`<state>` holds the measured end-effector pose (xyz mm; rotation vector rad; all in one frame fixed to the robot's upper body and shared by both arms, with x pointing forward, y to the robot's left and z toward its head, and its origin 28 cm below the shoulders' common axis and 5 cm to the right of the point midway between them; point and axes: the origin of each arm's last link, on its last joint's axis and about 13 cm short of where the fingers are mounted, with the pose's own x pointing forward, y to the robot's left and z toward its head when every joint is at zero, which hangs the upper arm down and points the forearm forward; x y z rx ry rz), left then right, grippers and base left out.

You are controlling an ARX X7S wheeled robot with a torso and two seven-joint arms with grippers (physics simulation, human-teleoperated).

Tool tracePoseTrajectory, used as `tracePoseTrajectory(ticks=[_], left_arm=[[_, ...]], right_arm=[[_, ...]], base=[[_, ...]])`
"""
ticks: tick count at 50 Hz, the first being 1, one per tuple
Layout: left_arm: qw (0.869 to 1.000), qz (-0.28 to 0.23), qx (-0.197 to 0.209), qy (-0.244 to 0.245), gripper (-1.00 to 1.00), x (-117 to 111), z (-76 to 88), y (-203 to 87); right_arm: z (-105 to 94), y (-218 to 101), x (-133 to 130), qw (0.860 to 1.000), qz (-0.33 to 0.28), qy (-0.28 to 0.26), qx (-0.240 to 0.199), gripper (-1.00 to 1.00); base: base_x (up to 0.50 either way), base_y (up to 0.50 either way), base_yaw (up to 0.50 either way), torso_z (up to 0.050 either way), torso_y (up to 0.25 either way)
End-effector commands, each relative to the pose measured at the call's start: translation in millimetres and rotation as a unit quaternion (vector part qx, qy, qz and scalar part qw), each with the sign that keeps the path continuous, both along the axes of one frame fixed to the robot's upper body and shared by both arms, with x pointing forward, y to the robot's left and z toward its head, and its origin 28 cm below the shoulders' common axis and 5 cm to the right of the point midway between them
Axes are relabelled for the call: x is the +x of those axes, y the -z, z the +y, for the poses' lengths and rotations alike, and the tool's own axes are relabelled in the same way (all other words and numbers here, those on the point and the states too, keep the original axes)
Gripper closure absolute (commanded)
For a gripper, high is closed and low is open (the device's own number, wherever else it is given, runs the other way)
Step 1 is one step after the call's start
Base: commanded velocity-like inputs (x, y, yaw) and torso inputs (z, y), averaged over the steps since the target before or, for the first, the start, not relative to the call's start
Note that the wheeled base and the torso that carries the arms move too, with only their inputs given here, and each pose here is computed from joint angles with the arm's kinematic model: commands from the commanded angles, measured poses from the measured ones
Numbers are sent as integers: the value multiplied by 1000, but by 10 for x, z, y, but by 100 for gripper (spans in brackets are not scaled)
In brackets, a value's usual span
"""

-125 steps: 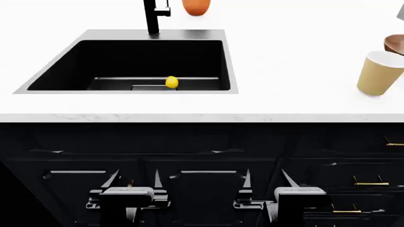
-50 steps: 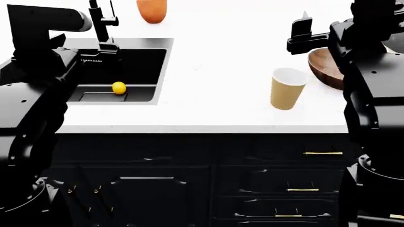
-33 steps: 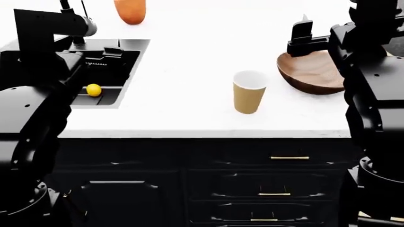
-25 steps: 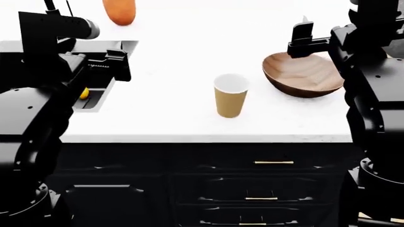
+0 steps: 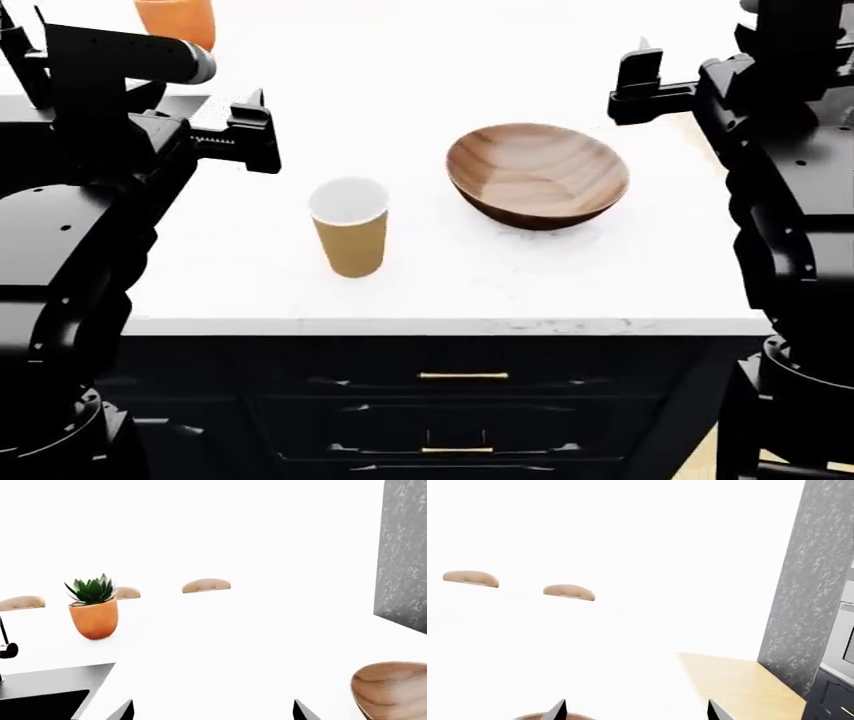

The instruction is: Pick the bowl and cup and place them in the sink. Then turn on the water.

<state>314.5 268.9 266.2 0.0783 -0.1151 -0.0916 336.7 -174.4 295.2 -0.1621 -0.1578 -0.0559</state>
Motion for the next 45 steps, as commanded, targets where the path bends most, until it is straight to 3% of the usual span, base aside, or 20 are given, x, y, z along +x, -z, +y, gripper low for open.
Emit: tracePoseTrajectory(ticks=[1, 10, 35, 38, 43, 45], left_arm=[[1000, 2, 1, -1, -100, -1, 6, 1], [1000, 2, 3, -3, -100, 3, 13, 15], [1000, 5, -3, 3, -100, -37, 45, 12], [1000, 16, -1, 14, -100, -174, 87, -53], [998, 49, 23, 33, -100, -636, 194, -189], [997, 46, 34, -53, -100, -788, 420, -259]], right_arm=[[6, 4, 3, 1000, 2, -1, -2, -100], [19, 22, 5, 1000, 5, -3, -11, -100], [133, 12, -1, 997, 20, -49, -49, -100], [124, 13, -58, 995, 23, -65, -77, -100], [100, 89, -127, 990, 31, -81, -110, -100], [85, 119, -154, 988, 33, -86, -123, -100]], base=[[160, -500, 0, 0, 0], [154, -500, 0, 0, 0], [380, 0, 0, 0, 1], [0, 0, 0, 0, 0], [0, 0, 0, 0, 0], [0, 0, 0, 0, 0]])
